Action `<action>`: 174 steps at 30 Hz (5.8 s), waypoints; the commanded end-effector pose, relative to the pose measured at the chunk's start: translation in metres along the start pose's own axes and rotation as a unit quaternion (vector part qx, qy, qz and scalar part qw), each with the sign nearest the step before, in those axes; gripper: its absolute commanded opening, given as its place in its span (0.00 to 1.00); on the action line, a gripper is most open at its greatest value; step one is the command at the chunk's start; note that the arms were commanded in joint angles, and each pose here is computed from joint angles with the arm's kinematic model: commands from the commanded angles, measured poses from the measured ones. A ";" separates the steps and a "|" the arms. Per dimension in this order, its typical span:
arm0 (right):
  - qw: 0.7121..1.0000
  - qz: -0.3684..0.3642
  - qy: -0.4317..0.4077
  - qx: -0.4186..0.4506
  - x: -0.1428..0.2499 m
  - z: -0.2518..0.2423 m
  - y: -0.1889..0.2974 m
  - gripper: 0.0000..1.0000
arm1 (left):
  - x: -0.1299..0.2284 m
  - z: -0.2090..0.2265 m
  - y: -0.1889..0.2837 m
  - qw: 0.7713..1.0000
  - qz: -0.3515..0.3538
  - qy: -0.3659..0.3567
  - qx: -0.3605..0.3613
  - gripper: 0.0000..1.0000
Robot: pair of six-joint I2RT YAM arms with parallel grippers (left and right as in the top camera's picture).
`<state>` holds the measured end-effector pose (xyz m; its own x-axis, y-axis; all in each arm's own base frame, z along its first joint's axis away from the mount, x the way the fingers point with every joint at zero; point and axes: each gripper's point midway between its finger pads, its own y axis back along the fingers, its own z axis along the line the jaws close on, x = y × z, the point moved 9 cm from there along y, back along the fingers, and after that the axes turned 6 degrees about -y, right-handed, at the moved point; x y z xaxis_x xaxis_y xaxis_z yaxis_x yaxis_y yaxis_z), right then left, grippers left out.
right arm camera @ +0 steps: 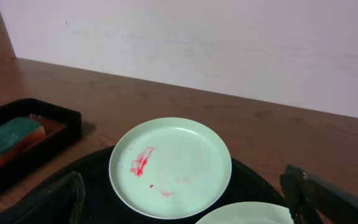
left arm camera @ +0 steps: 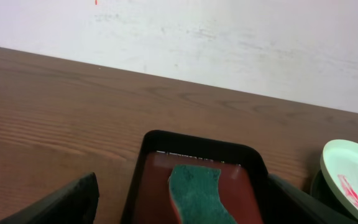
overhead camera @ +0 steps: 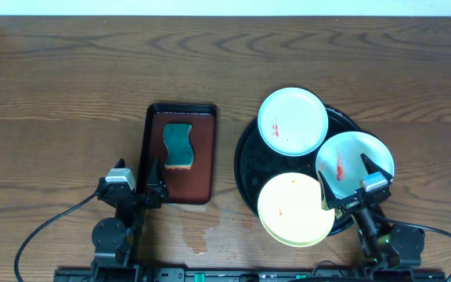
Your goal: Clean dirty plates on tray and stack at the side
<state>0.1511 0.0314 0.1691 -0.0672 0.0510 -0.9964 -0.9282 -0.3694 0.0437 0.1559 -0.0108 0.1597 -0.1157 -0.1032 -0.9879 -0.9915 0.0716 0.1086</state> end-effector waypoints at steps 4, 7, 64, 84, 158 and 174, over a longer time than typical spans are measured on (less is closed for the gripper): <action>1.000 -0.001 0.006 0.004 0.001 -0.001 0.000 0.99 | 0.010 0.001 0.000 1.000 0.028 -0.008 -0.001 0.84; 1.000 -0.001 0.006 0.004 0.001 -0.001 0.000 0.99 | 0.010 0.001 0.000 1.000 0.028 -0.008 -0.001 0.84; 1.000 -0.006 0.008 0.004 -0.001 -0.001 0.000 0.99 | 0.010 0.001 0.000 1.000 0.027 -0.008 -0.001 0.84; 0.991 -0.113 0.000 -0.078 -0.048 0.016 0.009 0.99 | -0.052 -0.013 0.013 0.995 -0.075 0.038 0.056 0.84; 0.847 0.443 -0.202 -0.216 -0.139 0.064 -0.135 0.72 | 0.008 -0.035 -0.158 0.775 0.630 -0.005 -0.049 0.68; 0.846 0.451 -0.200 -0.203 -0.137 0.063 -0.134 0.99 | 0.064 -0.026 -0.140 0.768 0.637 0.011 -0.065 0.08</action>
<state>0.2622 0.1292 0.3011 -0.8817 -0.1264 -0.4546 -0.2422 -0.7057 0.6659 0.2948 -0.0607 0.0944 -0.9920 -0.0414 -0.1192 -0.1224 0.0830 0.9890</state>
